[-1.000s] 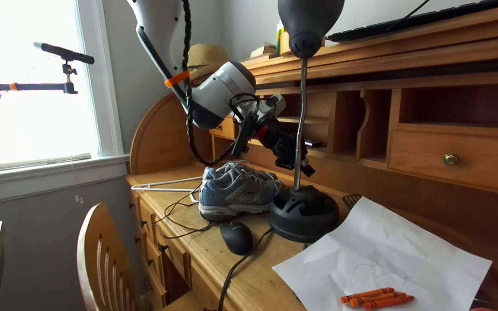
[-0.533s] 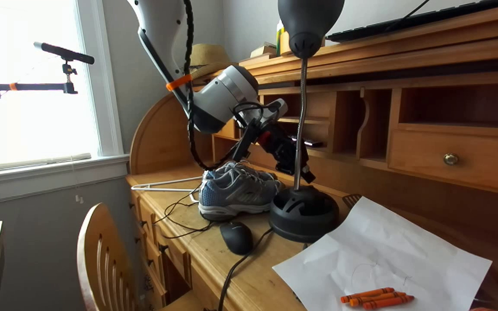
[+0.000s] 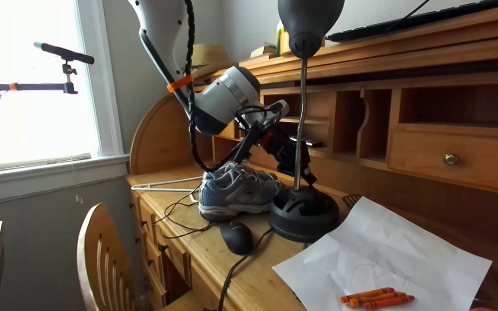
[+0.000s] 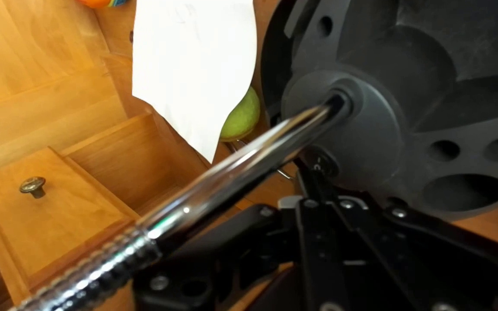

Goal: Press a button on the lamp

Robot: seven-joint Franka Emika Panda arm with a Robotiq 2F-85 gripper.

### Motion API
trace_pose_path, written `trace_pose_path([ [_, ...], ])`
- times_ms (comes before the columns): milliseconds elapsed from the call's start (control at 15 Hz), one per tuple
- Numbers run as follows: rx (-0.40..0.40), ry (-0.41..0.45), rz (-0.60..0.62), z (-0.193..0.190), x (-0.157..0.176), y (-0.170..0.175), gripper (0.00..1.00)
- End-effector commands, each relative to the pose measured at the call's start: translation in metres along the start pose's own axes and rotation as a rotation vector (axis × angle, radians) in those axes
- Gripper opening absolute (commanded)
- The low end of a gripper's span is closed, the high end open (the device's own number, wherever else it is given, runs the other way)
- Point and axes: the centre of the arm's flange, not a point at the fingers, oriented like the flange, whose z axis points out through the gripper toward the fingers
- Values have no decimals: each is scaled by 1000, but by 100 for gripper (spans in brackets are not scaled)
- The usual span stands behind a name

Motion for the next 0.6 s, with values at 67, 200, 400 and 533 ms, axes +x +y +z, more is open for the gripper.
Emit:
trace_pose_path([
  [67,22,29,0,11,-4,-3,0],
  [200,25,30,-2,13,-5,-3,0],
  [400,31,29,-2,15,-6,-2,0],
  [533,42,26,0,16,-6,-3,0],
])
